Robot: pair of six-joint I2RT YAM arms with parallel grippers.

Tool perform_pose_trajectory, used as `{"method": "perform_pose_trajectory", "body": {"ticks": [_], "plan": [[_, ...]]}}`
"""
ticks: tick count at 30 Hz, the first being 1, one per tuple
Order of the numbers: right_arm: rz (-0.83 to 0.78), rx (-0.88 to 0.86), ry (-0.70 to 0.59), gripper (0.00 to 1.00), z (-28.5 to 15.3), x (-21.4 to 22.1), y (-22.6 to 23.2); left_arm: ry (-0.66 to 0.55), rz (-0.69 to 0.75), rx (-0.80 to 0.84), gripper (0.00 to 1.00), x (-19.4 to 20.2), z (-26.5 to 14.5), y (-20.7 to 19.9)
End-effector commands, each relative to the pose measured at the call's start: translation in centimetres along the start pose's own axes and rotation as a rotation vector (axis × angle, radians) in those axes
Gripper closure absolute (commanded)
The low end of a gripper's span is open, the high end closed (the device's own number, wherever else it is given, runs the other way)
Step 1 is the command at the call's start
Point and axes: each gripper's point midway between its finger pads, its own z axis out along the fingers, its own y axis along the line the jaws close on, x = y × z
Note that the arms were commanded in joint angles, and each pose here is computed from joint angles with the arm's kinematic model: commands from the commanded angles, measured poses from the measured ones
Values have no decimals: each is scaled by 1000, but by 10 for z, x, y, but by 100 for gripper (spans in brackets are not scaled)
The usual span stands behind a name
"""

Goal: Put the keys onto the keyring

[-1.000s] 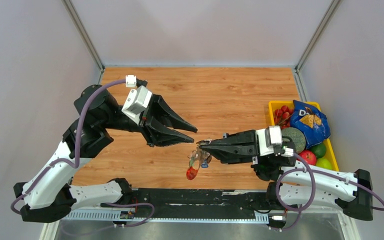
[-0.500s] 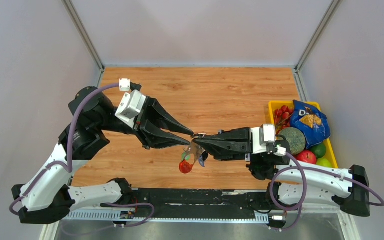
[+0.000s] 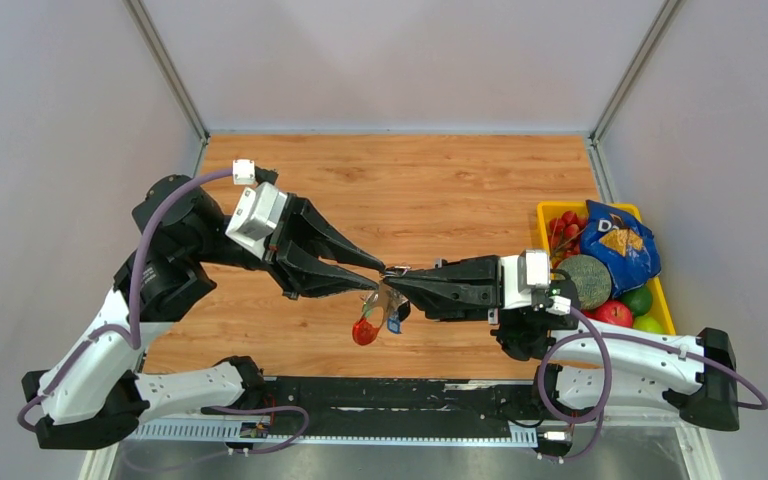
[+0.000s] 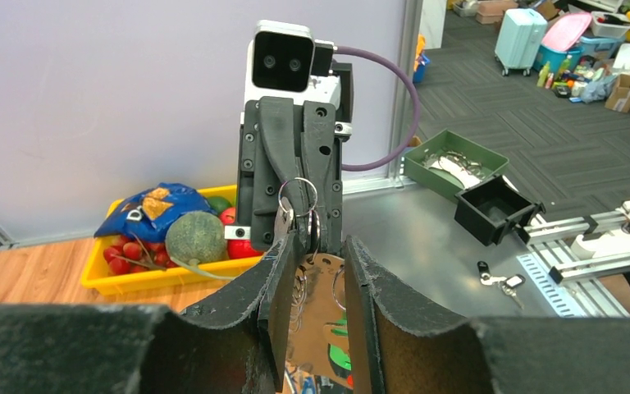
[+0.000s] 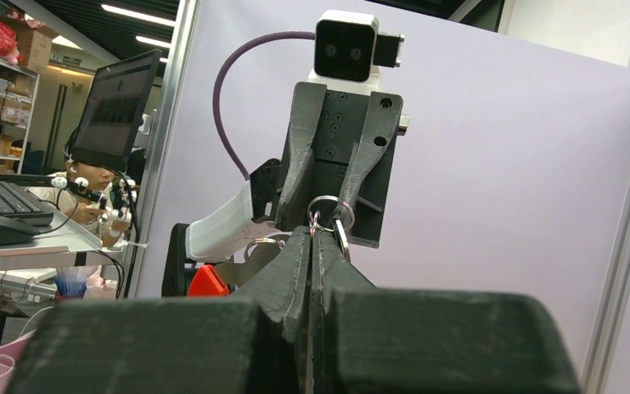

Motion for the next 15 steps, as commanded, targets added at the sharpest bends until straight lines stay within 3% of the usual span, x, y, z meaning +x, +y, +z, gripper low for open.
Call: {"method": "perform_pose_trajectory", "body": {"ticks": [1,15], "plan": [[-42,-6,-89,100,14,-32,0,-11,43,-21,64,-7,-5,-1],[-53,-14,-54,100,20,-20,1,-23,55,-39,63,-10,-7,0]]}}
